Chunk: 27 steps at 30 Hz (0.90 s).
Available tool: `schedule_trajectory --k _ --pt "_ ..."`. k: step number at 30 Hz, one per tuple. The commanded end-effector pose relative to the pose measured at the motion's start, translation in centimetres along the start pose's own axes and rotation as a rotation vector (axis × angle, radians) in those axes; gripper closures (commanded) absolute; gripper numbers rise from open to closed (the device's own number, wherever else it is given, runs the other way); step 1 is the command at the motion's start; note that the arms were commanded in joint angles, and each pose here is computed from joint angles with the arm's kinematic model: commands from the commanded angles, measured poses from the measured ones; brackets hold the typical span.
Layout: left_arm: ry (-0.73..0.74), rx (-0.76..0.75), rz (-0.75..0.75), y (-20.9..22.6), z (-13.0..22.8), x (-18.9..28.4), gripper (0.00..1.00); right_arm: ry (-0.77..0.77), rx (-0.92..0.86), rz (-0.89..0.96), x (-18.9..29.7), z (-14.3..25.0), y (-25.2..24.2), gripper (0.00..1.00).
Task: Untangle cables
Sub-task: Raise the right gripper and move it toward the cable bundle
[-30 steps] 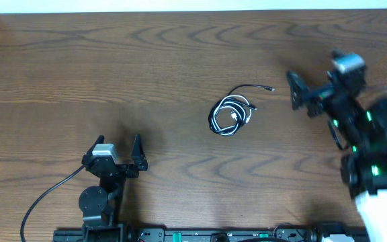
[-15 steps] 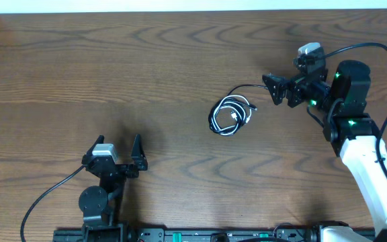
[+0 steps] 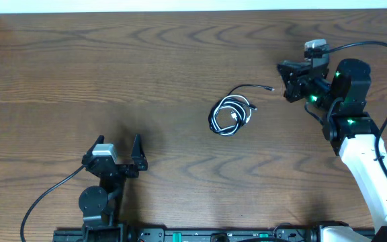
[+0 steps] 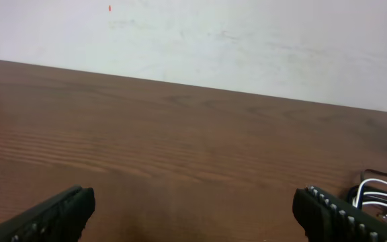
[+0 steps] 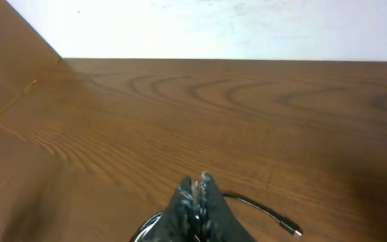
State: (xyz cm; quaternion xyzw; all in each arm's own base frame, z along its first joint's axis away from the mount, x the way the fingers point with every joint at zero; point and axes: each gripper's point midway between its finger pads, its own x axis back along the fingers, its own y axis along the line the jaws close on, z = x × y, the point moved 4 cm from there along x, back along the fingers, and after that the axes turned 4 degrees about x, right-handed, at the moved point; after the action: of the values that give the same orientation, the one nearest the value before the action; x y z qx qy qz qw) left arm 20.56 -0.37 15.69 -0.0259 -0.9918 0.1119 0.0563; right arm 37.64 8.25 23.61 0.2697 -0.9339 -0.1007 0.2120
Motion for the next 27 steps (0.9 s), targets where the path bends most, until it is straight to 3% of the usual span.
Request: schedule_trajectory --k 1,2,3,6,9,21,27 --pt "0.057 0.001 0.021 -0.1 1.5 -0.1 0.01 -0.014 -0.005 0.012 -0.1 -0.8 0.0 0.99" --pt "0.057 0.001 0.021 -0.1 1.5 -0.1 0.01 -0.014 -0.005 0.012 -0.1 -0.8 0.0 0.99" --pt "0.057 0.001 0.021 -0.1 1.5 -0.1 0.01 -0.014 -0.005 0.012 -0.1 -0.8 0.0 0.92" --pt "0.057 0.001 0.021 -0.1 1.5 -0.1 0.01 -0.014 -0.005 0.012 -0.1 -0.8 0.0 0.51" --pt "0.057 0.001 0.021 -0.1 1.5 -0.1 0.01 -0.014 -0.005 0.012 -0.1 -0.8 0.0 0.24" --pt "0.058 0.001 0.021 -0.1 1.5 -0.1 0.01 -0.005 -0.01 0.012 -0.1 -0.6 0.0 0.01" --pt "0.042 -0.002 -0.065 1.0 1.3 -0.1 0.01 -0.011 -0.008 0.039 -0.1 -0.7 -0.4 0.01"
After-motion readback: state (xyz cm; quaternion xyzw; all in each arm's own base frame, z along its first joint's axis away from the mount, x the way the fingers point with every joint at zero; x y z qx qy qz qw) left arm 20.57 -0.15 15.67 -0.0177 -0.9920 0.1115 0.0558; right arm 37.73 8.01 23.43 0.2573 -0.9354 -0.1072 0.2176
